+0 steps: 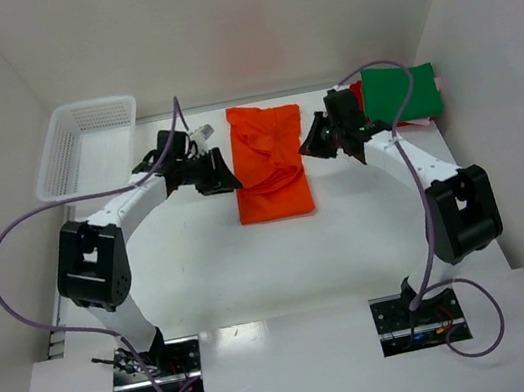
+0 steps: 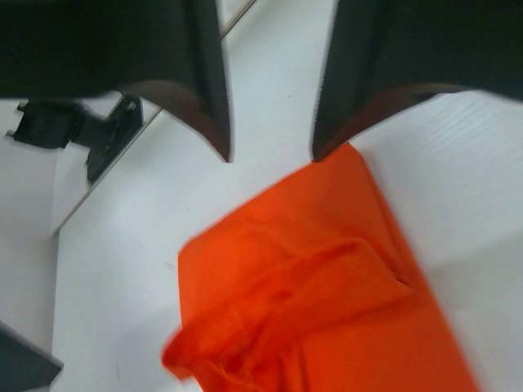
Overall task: Fold and stack the t-shirts
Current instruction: Fold the folded rectangular tshirt in 1/3 of the way
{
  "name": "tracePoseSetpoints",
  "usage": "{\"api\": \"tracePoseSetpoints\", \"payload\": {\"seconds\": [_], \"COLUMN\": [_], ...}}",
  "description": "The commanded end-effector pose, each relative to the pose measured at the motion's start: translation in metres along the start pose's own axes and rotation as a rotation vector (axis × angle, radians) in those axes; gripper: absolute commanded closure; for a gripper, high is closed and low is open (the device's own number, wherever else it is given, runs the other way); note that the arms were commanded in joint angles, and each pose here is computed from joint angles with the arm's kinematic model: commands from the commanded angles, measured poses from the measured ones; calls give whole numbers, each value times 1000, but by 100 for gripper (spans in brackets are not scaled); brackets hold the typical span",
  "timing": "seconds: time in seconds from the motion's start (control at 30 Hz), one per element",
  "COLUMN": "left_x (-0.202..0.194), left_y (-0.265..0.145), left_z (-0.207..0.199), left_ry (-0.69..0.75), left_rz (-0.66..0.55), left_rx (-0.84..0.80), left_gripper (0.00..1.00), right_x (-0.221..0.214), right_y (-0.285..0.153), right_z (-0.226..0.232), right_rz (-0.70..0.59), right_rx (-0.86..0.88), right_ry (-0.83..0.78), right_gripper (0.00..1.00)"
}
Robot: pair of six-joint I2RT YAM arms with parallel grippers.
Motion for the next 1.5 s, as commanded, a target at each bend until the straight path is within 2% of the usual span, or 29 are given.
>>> {"api": "tracePoseSetpoints", "payload": {"seconds": [0.0,0.03,0.17,0.3,0.4,0.63,1.23,1.47], "left_x": [-14,-18,-32,-33,-35,-35,0,26], "left_y": [8,11,34,47,60,91,112,120], "left_z": [-20,-23,-26,-16,-7,12,36,37], "left_ry": [71,71,69,21,-12,-49,-77,-52], "left_rz": [4,10,45,44,47,90,49,5], "left_rx": [-76,-85,-76,-36,-19,1,72,71], "left_gripper": [54,66,86,96,99,100,100,91], "right_x": [-11,-22,-47,-58,-63,-61,-48,-34], "right_y": [-9,-7,5,19,30,55,100,111], "right_z": [2,6,0,-8,-16,-19,-10,-15], "right_rz": [9,29,78,117,137,150,158,141], "right_rx": [64,66,36,6,-32,-58,-81,-95], "right_ry": [-35,-53,-66,-57,-53,-69,-87,-65], "right_gripper": [87,89,92,94,94,94,92,92]}}
Point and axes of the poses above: each gripper's point midway between its finger pads, its own y axis out along the fingers, its own z axis along the line the jaws close on, x = y × z, the point moved 10 cm from there along -y, back along the fingers, and after that the axes turned 6 degrees about y, right-handed, at the moved point
